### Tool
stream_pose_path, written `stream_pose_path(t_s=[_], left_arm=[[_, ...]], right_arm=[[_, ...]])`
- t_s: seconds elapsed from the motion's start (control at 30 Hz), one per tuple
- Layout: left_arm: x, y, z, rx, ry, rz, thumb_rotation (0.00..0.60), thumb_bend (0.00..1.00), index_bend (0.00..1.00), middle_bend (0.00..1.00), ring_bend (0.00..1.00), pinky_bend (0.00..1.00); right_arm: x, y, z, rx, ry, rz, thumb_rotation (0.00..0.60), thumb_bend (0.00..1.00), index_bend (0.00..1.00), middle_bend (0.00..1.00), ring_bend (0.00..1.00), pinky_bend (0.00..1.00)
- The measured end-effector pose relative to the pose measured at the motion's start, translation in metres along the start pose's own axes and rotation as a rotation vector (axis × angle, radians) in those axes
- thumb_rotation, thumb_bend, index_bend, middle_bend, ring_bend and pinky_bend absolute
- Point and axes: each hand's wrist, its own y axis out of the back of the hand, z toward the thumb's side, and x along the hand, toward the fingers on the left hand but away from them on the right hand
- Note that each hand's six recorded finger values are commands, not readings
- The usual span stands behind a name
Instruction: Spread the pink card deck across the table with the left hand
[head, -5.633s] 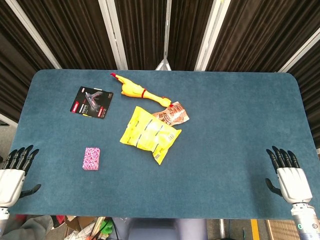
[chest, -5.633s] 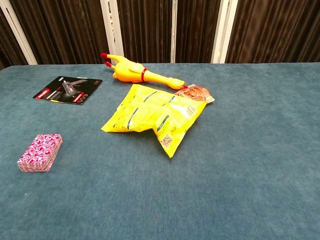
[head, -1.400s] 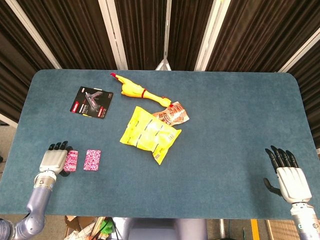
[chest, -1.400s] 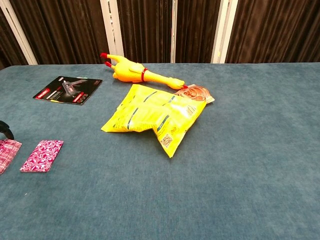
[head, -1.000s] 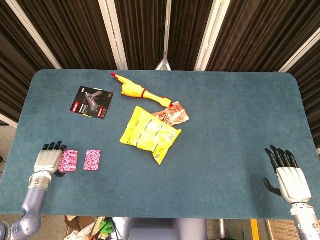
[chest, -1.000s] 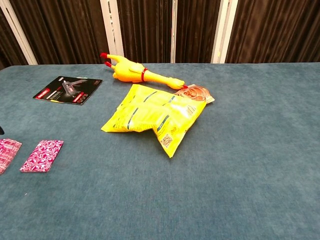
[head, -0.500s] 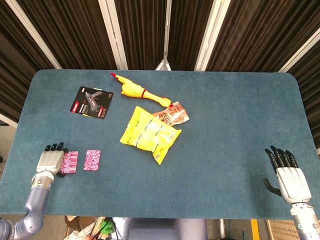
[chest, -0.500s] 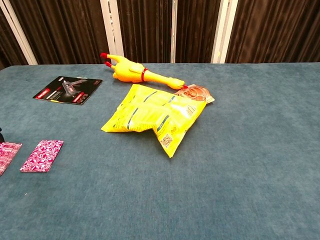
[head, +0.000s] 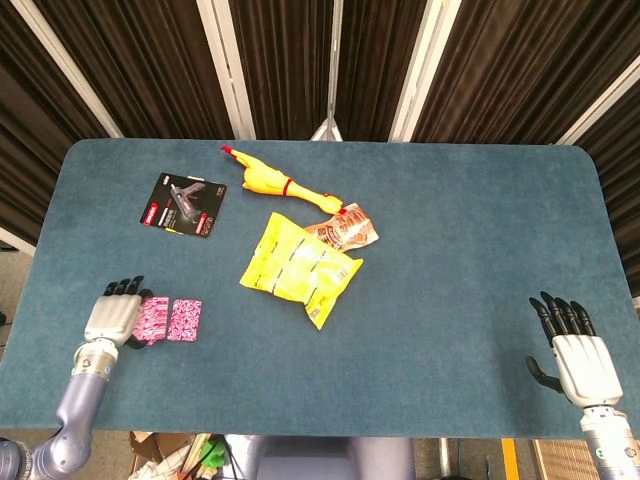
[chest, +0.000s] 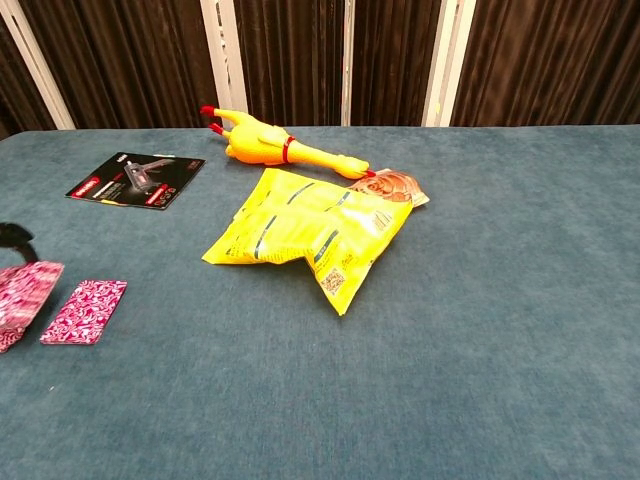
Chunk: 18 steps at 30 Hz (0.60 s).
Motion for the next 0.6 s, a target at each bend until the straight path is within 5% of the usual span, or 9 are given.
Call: stream_pose_path(t_s=[0.23, 0.6], left_arm=[[-0.006, 0.015, 0.045, -0.005, -0.104, 0.031, 0.6, 0.46, 0.47, 0.0, 0.0, 0.0], [0.0, 0.005, 0.122, 0.059, -0.186, 0.016, 0.6, 0.38, 0.35, 0.0, 0.0, 0.0]], right_arm=[[0.0, 0.0, -0.001, -0.002, -0.002, 0.0, 0.6, 0.36, 0.0, 0.0, 0.0, 0.03], [0.0, 0.001, -0.002, -0.008, -0.003, 0.004, 0.6, 0.36, 0.0, 0.0, 0.0, 0.03]])
